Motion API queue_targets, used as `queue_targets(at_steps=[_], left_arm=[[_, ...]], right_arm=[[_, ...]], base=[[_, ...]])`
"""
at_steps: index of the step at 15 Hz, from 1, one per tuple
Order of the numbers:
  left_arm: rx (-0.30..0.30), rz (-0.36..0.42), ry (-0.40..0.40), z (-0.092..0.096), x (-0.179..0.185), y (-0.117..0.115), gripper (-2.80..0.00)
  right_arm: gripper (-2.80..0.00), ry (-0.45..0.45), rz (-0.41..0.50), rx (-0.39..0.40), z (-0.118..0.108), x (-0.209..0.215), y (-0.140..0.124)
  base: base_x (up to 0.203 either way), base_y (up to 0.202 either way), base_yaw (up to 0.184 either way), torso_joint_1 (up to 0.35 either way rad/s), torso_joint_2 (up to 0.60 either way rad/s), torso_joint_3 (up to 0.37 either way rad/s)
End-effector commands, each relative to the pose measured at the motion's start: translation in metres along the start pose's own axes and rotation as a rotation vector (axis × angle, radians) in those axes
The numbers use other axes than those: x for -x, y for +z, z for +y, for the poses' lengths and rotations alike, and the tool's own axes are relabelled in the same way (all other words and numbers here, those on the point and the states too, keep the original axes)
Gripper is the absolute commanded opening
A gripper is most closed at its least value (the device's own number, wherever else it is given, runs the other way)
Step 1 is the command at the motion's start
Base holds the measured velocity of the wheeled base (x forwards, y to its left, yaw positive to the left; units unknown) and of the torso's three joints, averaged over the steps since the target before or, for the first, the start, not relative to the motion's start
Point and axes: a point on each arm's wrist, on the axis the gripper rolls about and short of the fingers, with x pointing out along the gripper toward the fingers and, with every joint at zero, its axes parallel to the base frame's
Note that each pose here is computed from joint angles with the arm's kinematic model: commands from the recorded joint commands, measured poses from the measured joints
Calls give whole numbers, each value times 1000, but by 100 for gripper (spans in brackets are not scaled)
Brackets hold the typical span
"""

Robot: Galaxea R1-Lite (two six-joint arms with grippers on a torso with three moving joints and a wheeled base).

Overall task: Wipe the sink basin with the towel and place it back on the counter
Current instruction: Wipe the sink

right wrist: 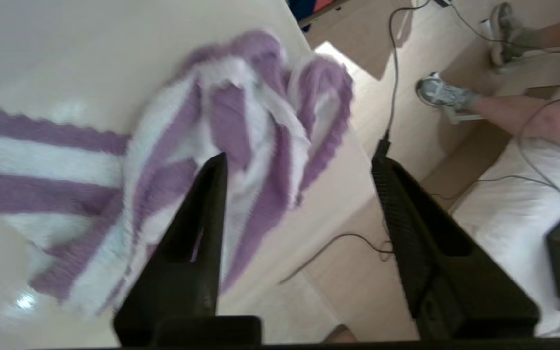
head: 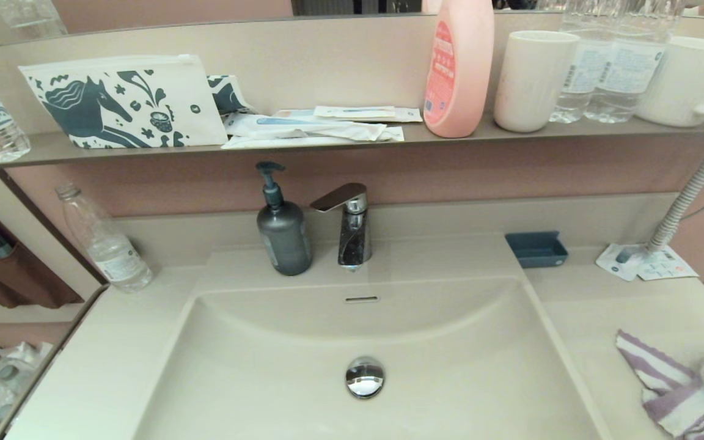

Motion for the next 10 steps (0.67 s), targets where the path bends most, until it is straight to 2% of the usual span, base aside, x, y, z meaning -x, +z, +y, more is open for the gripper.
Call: queue_targets(at_steps=[1, 2, 3, 5, 6, 10], left_arm=[[-2, 1, 0, 0, 0, 0, -280], [0, 1, 0, 0, 0, 0, -280], [0, 1, 0, 0, 0, 0, -280], [0, 1, 0, 0, 0, 0, -280], [-1, 1, 0, 0, 0, 0, -280], [0, 1, 0, 0, 0, 0, -280]], right_arm=[[0, -9, -28, 4, -5, 11, 0], [0, -9, -43, 6, -6, 16, -1], [-280, -10, -49, 12, -8, 20, -4], [-280, 3, -62, 28, -9, 25, -8], [-280, 40, -87, 28, -11, 35, -11], [-280, 288, -138, 109, -10, 83, -44]], base=[[0, 0, 0, 0, 0, 0], [0, 0, 0, 0, 0, 0], [0, 0, 0, 0, 0, 0], [0, 0, 0, 0, 0, 0], [0, 0, 0, 0, 0, 0], [0, 0, 0, 0, 0, 0]])
